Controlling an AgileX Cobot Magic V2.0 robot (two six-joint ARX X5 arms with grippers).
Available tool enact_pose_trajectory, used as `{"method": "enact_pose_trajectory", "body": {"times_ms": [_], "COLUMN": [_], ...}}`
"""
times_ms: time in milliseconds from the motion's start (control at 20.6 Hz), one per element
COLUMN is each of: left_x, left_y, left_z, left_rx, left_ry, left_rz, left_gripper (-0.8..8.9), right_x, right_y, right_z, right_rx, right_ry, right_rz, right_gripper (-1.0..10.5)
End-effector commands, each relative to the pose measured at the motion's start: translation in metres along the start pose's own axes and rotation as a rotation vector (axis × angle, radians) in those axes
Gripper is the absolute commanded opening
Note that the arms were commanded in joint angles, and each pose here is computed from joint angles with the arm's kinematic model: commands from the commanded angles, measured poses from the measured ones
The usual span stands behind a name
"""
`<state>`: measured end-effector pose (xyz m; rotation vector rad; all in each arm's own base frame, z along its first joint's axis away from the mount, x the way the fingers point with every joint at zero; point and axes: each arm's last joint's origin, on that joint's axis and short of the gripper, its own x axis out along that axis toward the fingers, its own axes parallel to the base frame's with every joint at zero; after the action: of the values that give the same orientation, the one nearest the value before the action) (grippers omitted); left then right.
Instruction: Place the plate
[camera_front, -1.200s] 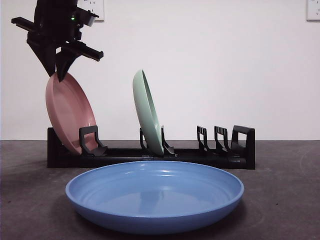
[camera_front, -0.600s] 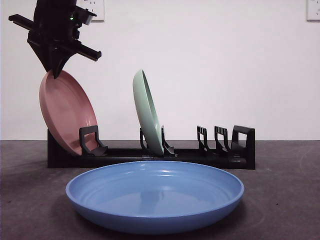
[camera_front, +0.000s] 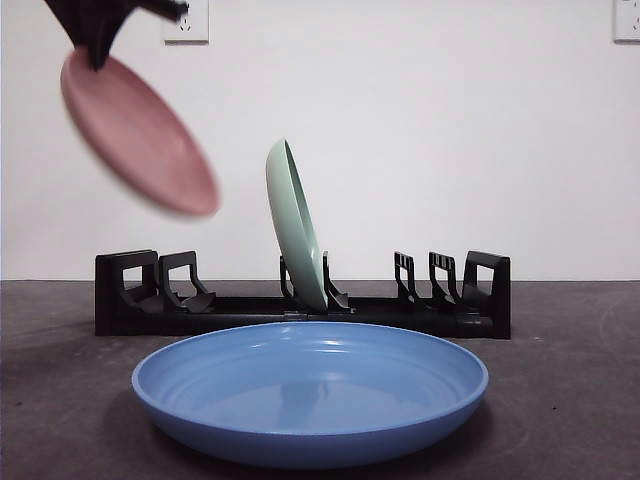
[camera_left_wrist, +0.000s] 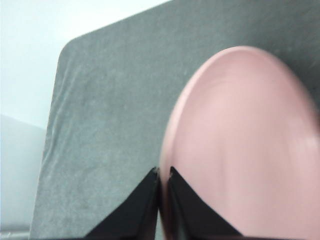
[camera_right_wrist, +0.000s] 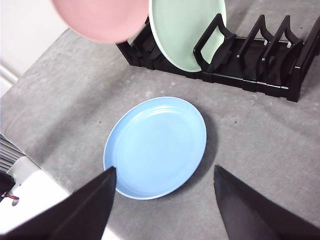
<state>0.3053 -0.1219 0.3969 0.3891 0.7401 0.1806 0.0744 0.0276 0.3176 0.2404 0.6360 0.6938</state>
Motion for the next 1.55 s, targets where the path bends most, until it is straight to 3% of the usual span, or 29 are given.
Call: {"method": "enact_pose_trajectory", "body": {"times_ms": [48, 242, 533, 775, 1163, 1550], "left_x": [-0.026, -0.066, -0.108, -0.117, -0.098, -0.054], "left_y": [0.012, 0.031, 0.045, 0.038, 0.021, -0.010], "left_z": [0.003, -0.015, -0.046, -0.071, -0.102, -0.135], "left_rx": [-0.027, -0.043, -0.028, 0.025, 0.039, 0.028], "left_ry": [-0.053, -0.049, 0.024, 0.054, 0.080, 0.103], "left_rz": [-0.010, -0.087, -0.485, -0.748, -0.922, -0.935], "left_gripper": [0.14, 0.14, 0.14, 0.13, 0.13, 0.13], "right_x": [-0.001, 0.000, 0.000, 0.000, 0.000, 0.000], "right_y": [0.001, 0.000, 0.000, 0.000, 0.000, 0.000], "right_z": [0.002, 0.002, 0.003, 0.003, 0.003, 0.003], "right_rx": [-0.016, -0.017, -0.021, -0.024, -0.024, -0.023], "right_ry": [-0.013, -0.013, -0.015, -0.015, -0.015, -0.015], "right_rz": [0.001, -0.006, -0.006, -0.006, -0.006, -0.005], "right_gripper": [3.1, 3.1, 3.1, 3.1, 3.1, 3.1]}}
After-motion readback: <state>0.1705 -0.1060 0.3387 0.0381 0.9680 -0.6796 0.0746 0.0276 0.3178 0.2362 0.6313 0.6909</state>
